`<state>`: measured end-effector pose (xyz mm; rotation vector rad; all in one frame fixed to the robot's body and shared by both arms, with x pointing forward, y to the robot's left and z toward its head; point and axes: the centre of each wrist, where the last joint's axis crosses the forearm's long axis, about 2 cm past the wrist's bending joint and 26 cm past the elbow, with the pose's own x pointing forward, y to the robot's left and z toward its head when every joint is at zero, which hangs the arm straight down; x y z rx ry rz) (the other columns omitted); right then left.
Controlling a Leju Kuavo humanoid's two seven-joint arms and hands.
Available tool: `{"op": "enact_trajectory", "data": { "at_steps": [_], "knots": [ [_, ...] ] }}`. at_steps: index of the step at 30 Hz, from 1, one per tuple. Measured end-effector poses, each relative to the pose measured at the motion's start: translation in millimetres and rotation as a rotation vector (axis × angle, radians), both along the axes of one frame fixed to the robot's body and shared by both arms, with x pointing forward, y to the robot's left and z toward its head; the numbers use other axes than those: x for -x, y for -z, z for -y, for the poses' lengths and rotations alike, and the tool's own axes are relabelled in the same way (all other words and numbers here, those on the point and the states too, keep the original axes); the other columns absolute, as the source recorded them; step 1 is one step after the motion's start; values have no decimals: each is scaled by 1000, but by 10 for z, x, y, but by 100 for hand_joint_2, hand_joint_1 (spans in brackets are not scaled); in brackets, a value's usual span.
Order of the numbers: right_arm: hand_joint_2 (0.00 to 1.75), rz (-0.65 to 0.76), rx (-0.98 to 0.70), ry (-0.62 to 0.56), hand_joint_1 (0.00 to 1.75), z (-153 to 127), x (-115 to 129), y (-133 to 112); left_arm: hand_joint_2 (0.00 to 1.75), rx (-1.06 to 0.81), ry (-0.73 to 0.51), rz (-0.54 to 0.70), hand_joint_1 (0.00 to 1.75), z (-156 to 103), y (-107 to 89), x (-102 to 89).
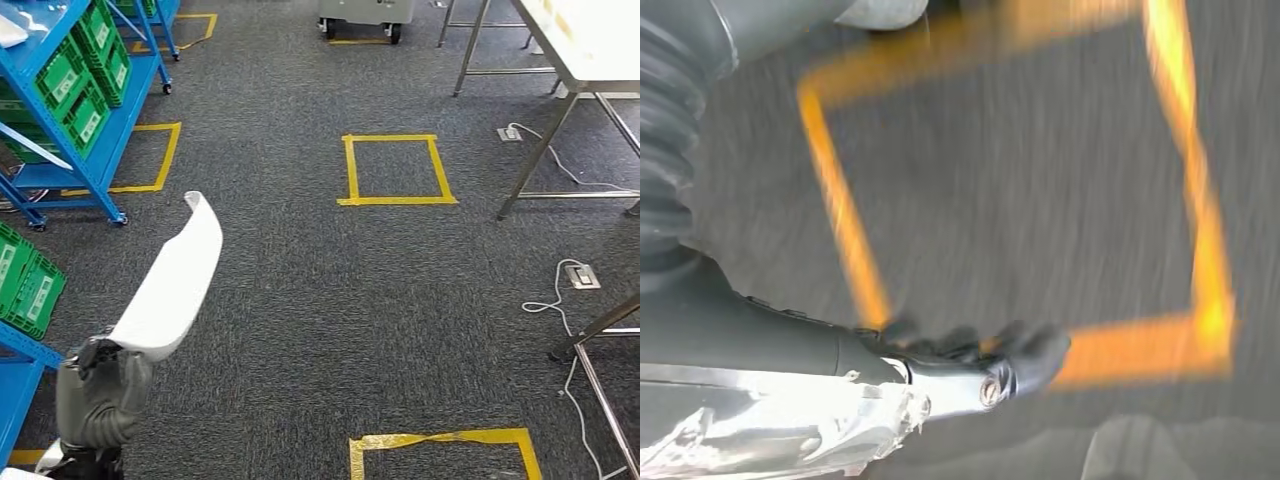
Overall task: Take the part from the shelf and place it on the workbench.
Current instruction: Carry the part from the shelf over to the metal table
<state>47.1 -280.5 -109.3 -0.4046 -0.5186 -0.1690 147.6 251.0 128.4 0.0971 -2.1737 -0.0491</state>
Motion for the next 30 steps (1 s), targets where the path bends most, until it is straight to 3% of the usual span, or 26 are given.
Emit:
{"op": "enact_trajectory", "data": {
  "at_steps": [4, 16, 30],
  "knots": [
    [175, 42, -187, -73, 0, -48, -37, 6, 175, 6, -8, 6, 175, 52, 7, -68],
    [175, -103, -133, -3, 0, -34, 123, 20, 175, -2, -7, -16, 175, 99, 40, -96],
    [175, -152, -135, 21, 0, -88, 266, 29, 175, -16, 7, -52, 175, 121, 120, -64]
  ]
}}
